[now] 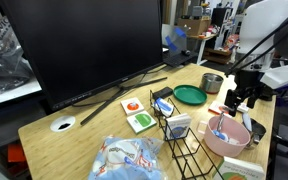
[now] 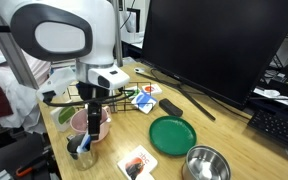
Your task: Put the object in the metal jug in the pink jug
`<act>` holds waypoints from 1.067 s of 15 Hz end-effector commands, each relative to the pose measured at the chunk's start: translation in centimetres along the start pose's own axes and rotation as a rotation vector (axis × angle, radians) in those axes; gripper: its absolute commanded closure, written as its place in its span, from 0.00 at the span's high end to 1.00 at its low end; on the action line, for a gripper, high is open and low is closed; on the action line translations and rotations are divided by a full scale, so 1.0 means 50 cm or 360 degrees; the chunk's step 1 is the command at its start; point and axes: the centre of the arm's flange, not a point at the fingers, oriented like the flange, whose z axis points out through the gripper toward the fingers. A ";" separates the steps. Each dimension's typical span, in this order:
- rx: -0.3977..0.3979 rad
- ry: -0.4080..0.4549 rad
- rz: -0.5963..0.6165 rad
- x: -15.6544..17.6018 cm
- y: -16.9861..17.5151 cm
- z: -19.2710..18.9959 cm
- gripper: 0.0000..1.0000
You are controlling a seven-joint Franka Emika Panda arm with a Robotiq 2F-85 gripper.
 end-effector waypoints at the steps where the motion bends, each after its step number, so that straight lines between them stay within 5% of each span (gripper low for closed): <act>1: 0.0015 0.0014 0.0048 0.009 0.000 0.023 1.00; 16: 0.0013 -0.0050 0.0097 -0.013 0.028 0.053 1.00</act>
